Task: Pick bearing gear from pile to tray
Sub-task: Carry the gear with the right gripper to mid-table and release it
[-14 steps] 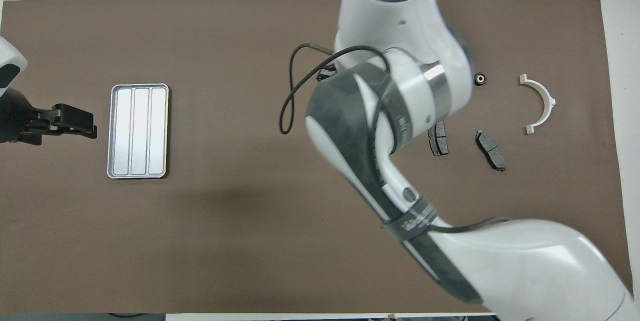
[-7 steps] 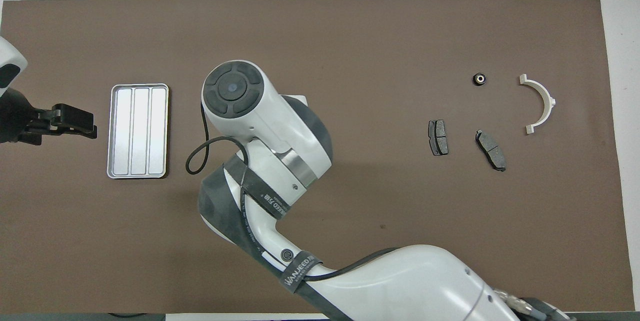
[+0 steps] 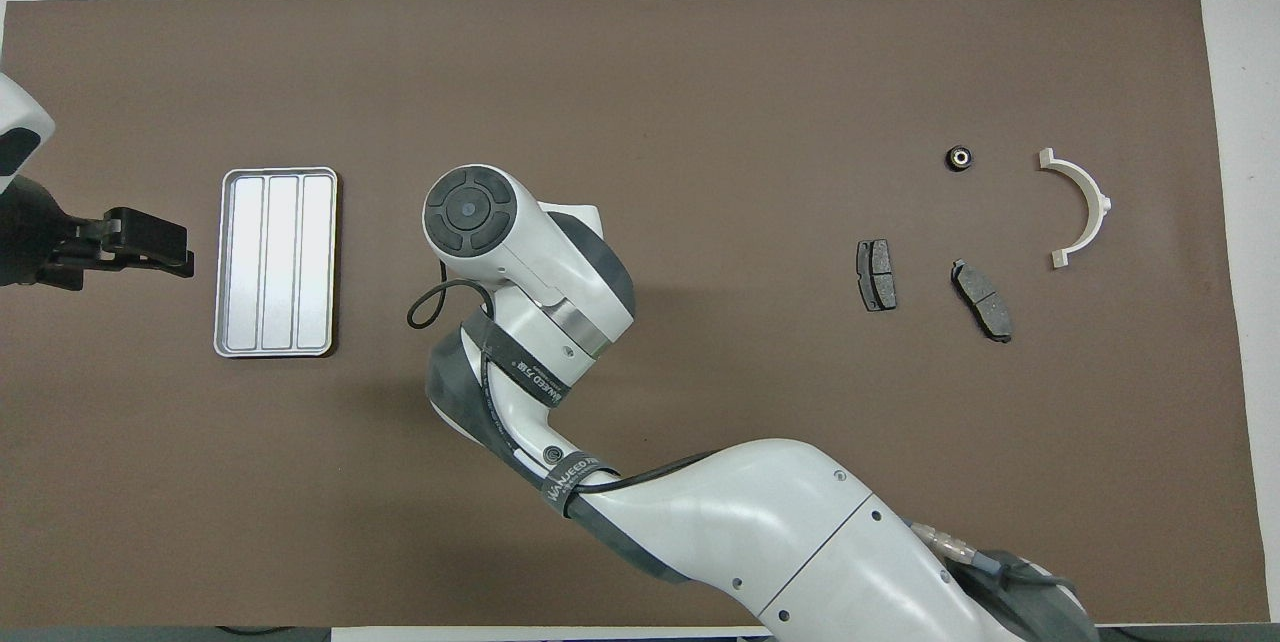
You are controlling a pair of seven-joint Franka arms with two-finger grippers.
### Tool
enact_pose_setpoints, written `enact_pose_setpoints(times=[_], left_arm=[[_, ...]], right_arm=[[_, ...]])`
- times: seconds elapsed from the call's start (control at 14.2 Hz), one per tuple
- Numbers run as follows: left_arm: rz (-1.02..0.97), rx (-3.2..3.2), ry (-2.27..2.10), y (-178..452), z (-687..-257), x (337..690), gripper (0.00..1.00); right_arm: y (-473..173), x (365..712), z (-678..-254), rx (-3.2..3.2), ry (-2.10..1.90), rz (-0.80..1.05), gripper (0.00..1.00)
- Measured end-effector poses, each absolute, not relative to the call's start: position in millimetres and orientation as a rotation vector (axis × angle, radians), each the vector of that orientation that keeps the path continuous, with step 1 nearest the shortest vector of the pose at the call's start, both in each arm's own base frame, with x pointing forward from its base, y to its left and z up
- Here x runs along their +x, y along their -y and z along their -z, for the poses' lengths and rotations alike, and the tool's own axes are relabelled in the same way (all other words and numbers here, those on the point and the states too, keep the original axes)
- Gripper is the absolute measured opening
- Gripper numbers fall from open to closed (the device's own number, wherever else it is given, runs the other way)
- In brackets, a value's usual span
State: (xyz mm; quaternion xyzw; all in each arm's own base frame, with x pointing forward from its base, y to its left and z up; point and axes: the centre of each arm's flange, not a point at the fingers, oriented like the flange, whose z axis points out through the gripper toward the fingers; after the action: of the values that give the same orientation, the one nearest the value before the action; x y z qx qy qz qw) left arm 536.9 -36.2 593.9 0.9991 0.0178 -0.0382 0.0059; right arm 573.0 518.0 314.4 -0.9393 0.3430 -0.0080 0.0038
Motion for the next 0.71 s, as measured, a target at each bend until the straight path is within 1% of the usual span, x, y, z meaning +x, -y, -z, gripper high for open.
enact_pose_setpoints(times=[0.21, 0.42, 0.49, 0.71], left_arm=[[0.119, 3.127, -0.056, 36, -594, 537, 1.0], [0.119, 3.127, -0.056, 36, -594, 537, 1.0], [0.119, 3.127, -0.055, 36, -594, 537, 1.0], [0.119, 3.127, -0.051, 38, -594, 537, 1.0]], right_arm=[[-520, 575, -298, -2.927, -1.06, 0.055, 0.24], [-520, 575, -294, -2.929, -1.059, 0.055, 0.25], [-518, 574, -293, -2.945, -1.066, 0.045, 0.31], [-499, 581, -299, -3.002, -1.118, 0.009, 0.6]])
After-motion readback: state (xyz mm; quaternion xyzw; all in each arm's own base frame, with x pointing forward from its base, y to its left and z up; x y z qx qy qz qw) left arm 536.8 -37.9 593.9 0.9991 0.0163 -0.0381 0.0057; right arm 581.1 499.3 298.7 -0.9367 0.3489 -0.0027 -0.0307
